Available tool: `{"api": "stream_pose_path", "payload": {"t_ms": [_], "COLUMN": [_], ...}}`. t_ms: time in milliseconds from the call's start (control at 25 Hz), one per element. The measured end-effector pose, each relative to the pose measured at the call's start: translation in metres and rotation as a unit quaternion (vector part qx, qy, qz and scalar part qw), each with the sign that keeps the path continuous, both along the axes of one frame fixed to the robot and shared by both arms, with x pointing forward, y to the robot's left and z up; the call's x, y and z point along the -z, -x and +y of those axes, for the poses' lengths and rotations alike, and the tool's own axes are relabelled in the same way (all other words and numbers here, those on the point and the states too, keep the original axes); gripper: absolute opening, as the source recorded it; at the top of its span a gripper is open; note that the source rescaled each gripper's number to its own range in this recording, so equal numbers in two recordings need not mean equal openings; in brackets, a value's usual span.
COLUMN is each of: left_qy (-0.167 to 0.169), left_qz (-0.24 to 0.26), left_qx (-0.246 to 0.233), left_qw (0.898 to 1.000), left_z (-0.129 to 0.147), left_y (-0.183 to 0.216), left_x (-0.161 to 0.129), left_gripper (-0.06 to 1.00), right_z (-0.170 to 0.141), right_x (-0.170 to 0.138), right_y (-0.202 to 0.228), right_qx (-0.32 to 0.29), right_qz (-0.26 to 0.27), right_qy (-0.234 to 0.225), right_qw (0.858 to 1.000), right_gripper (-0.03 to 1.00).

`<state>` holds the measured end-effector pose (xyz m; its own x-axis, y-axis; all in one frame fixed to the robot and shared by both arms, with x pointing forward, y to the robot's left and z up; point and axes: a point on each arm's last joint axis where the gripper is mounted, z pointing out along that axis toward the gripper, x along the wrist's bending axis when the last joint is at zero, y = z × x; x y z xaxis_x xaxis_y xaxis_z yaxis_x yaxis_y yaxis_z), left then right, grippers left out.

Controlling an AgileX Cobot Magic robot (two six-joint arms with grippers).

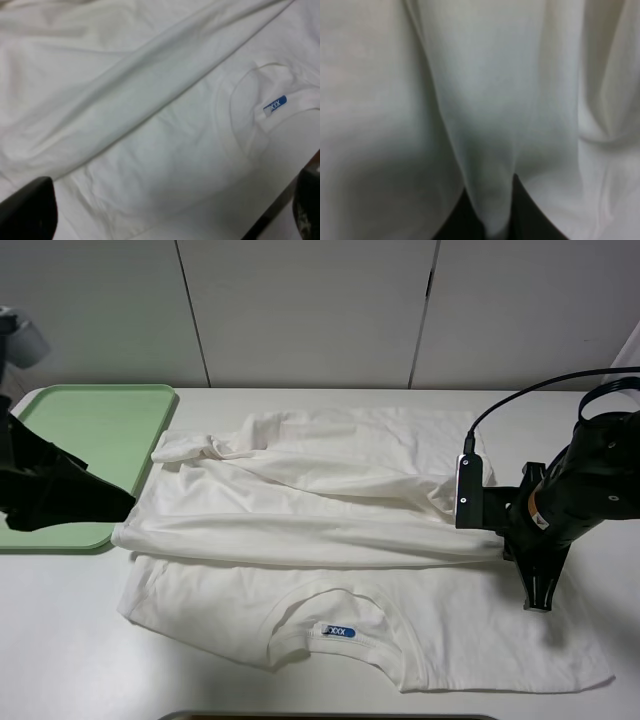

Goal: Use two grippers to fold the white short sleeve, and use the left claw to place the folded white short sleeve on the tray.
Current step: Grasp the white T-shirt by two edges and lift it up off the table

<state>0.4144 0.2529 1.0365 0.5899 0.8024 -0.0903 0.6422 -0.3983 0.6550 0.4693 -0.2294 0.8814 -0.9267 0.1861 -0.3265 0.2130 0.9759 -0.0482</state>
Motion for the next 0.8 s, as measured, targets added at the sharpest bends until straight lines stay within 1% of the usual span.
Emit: {"api": "stream_pose_path", "payload": {"t_ms": [40, 120, 280, 360, 440, 560, 640, 720, 800], "left_qy": [0.000, -0.003, -0.028, -0.045, -0.056, -0.086, -0.110, -0.135, -0.167], "left_qz": [0.009, 0.011, 0.014, 0.007, 0.002, -0.009, -0.004, 0.004, 0.008], "left_qx": [0.003, 0.019, 0.075, 0.109, 0.129, 0.177, 0.201, 0.209, 0.216], "left_qw": [1.000, 1.000, 0.997, 0.993, 0.990, 0.980, 0.973, 0.968, 0.962], "left_z": [-0.001, -0.006, -0.023, -0.033, -0.039, -0.049, -0.053, -0.053, -0.051], "left_y": [-0.004, -0.011, -0.022, -0.026, -0.028, -0.032, -0.036, -0.042, -0.051], "left_x": [0.005, 0.012, 0.029, 0.037, 0.042, 0.054, 0.065, 0.079, 0.096], "left_gripper": [0.94, 0.94, 0.93, 0.92, 0.92, 0.92, 0.91, 0.91, 0.90], "right_z": [0.000, 0.000, 0.000, -0.001, 0.000, 0.000, 0.002, 0.004, 0.006], "right_x": [0.000, 0.000, 0.000, 0.000, 0.000, 0.000, -0.001, -0.002, -0.002], "right_y": [0.000, 0.000, 0.000, 0.000, 0.000, 0.000, 0.000, -0.001, -0.001], "right_qx": [0.000, 0.000, 0.001, 0.002, 0.004, 0.008, 0.020, 0.034, 0.044], "right_qz": [0.000, 0.000, 0.001, 0.002, 0.002, 0.001, -0.004, -0.011, -0.015], "right_qy": [0.000, 0.000, 0.002, 0.003, 0.001, -0.004, -0.019, -0.038, -0.052], "right_qw": [1.000, 1.000, 1.000, 1.000, 1.000, 1.000, 1.000, 0.999, 0.998], "right_gripper": [0.00, 0.00, 0.00, 0.00, 0.00, 0.00, 0.00, 0.00, 0.00]}}
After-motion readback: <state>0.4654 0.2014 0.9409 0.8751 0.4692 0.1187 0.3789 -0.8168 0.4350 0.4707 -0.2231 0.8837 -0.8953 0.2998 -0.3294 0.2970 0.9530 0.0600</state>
